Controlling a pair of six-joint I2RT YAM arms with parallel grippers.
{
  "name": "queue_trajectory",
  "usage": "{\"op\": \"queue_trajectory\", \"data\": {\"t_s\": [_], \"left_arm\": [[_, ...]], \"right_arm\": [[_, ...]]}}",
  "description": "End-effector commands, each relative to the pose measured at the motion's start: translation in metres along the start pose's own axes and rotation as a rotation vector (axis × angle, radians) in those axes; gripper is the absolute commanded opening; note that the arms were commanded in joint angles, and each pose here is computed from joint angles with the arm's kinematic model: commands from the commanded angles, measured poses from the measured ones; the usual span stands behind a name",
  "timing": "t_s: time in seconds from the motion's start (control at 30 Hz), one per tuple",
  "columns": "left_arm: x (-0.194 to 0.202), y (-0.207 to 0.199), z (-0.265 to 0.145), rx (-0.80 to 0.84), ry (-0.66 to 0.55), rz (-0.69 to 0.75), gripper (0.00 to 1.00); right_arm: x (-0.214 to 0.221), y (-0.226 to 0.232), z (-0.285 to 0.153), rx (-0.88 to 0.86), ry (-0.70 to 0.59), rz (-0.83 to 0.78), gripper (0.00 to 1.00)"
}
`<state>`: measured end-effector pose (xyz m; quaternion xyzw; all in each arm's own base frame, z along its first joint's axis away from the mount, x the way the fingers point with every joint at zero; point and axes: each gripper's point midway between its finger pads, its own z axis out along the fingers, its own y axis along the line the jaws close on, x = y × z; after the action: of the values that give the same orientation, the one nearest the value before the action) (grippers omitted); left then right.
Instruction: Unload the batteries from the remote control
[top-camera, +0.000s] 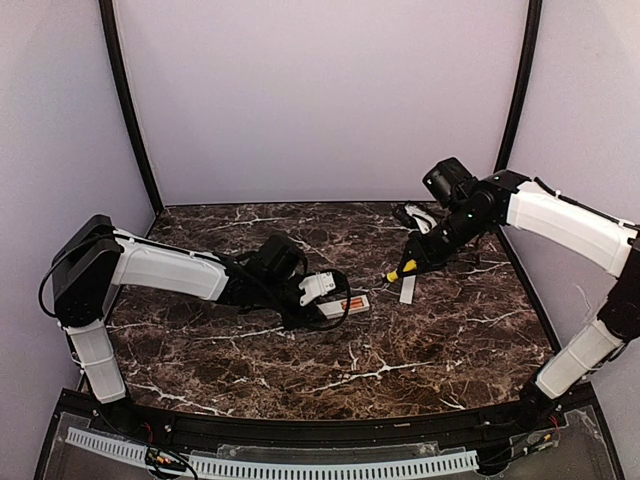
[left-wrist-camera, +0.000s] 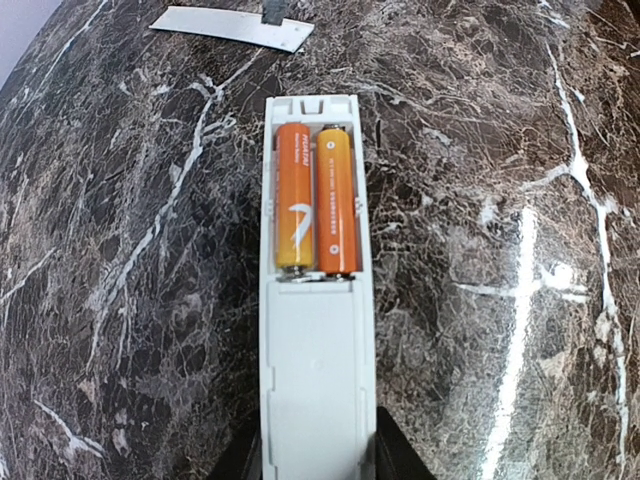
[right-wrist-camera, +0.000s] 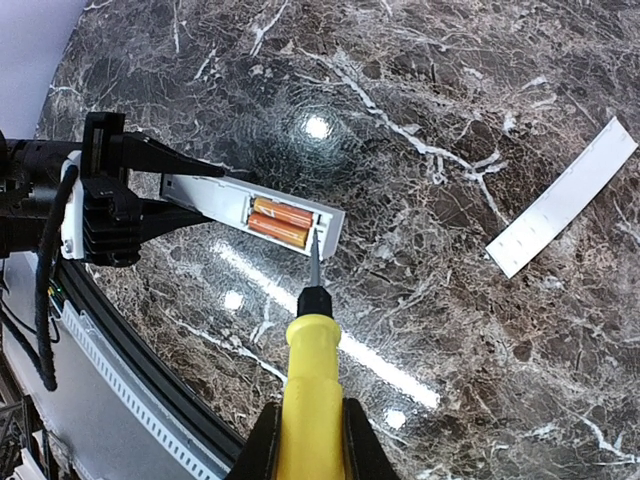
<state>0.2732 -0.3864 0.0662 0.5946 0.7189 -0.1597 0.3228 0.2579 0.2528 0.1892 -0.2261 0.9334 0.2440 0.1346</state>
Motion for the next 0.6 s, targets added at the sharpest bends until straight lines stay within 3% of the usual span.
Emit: {"op": "queue_trajectory", "data": {"t_s": [0.0,0.57], "left_arm": [[-0.016,-0.005,-0.014,0.009,-0.056,0.026,0.00],[-0.016,-0.008,-0.013,0.007,-0.052,0.028,0.00]], "right_arm": [[-0.011,0.009,0.003,-0.020,-0.032,-0.011,0.00],[-0.001,0.012,0.026,-0.080,0.040,-0.007,0.00]]}}
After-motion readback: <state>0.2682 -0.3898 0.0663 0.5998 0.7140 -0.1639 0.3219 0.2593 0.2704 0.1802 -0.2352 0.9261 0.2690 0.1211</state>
